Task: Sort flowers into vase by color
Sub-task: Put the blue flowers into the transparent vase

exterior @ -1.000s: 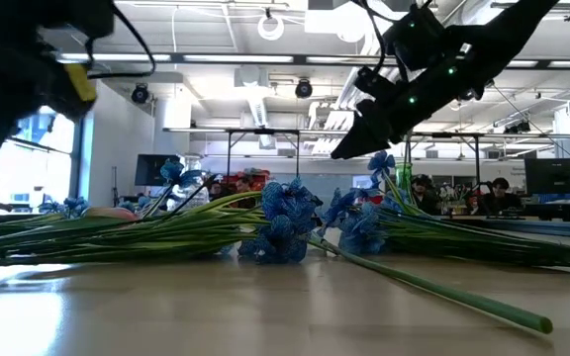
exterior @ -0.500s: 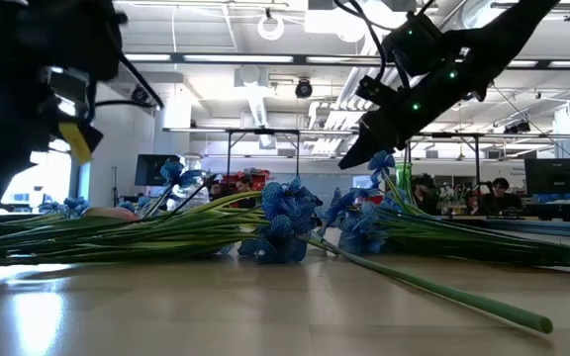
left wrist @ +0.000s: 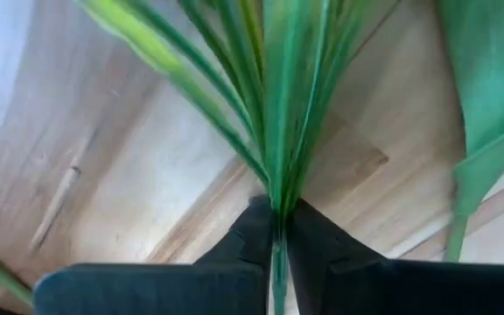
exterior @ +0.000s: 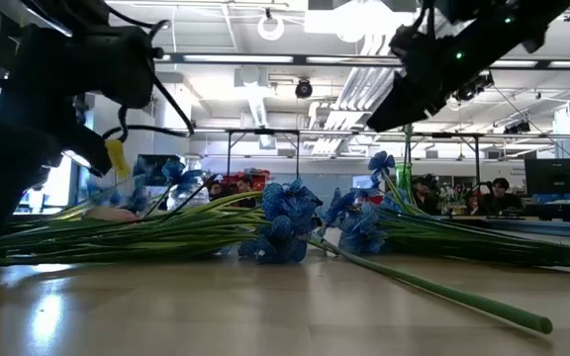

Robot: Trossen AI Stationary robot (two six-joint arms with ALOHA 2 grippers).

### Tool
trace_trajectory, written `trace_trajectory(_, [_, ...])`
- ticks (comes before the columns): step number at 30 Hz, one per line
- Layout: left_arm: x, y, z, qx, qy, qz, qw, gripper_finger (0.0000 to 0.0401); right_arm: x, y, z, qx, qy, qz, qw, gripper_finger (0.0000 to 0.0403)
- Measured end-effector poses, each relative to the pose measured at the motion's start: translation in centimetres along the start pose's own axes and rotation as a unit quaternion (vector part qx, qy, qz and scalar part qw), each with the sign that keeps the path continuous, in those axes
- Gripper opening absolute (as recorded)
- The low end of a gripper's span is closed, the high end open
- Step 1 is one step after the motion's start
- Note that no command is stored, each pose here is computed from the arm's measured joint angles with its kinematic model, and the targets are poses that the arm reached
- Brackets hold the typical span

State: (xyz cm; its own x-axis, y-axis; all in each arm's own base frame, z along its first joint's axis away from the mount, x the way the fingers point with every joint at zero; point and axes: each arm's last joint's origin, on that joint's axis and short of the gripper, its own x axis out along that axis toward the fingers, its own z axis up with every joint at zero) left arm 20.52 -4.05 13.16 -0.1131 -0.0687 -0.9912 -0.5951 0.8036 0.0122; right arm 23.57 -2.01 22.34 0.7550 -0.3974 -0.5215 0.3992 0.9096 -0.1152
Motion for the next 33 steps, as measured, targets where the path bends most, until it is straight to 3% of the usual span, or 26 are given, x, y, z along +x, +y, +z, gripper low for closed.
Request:
trace_trajectory(3, [-2.2,0.5,0.4,-0.018,-0.138,0.003,0.990,0.0004,-0.4,1.0,-1.4,0.006,-0.003,0.023,1.000,0.0258])
trace_trajectory(6, [-5.2,1.0,0.3,-0.031,-0.267,-0.028,0.963,0.0003,-0.5,1.7,-2.6,0.020,-0.022,0.041,0.999,0.0258])
trace_trajectory(10, [-9.5,2.1,0.9,-0.011,-0.434,-0.074,0.898,0.0001,-0.8,2.4,-2.9,0.031,-0.051,0.046,0.997,0.0258])
trace_trajectory(13, [-11.0,3.2,1.2,0.031,-0.476,-0.075,0.876,0.0001,-1.3,3.0,-2.3,0.024,-0.066,0.046,0.996,0.0258])
trace_trajectory(15, [-11.0,4.2,1.7,0.051,-0.482,-0.027,0.874,0.0001,-1.9,3.2,-1.8,0.020,-0.081,0.045,0.995,0.0258])
trace_trajectory(19, [-11.7,5.3,3.4,0.036,-0.524,0.007,0.851,0.0001,-3.2,3.1,-1.3,0.021,-0.108,0.025,0.994,0.0258])
trace_trajectory(25, [-14.5,6.4,5.4,0.130,-0.629,-0.002,0.767,0.0000,-4.1,3.0,-0.9,0.032,-0.134,0.008,0.990,0.0258])
trace_trajectory(29, [-15.7,8.5,5.9,0.126,-0.664,0.034,0.737,0.0000,-3.9,3.1,-0.9,0.034,-0.134,-0.008,0.990,0.0258])
trace_trajectory(33, [-16.6,10.9,5.9,0.104,-0.680,0.066,0.723,0.0000,-3.5,3.2,-1.0,0.034,-0.132,-0.014,0.991,0.0258])
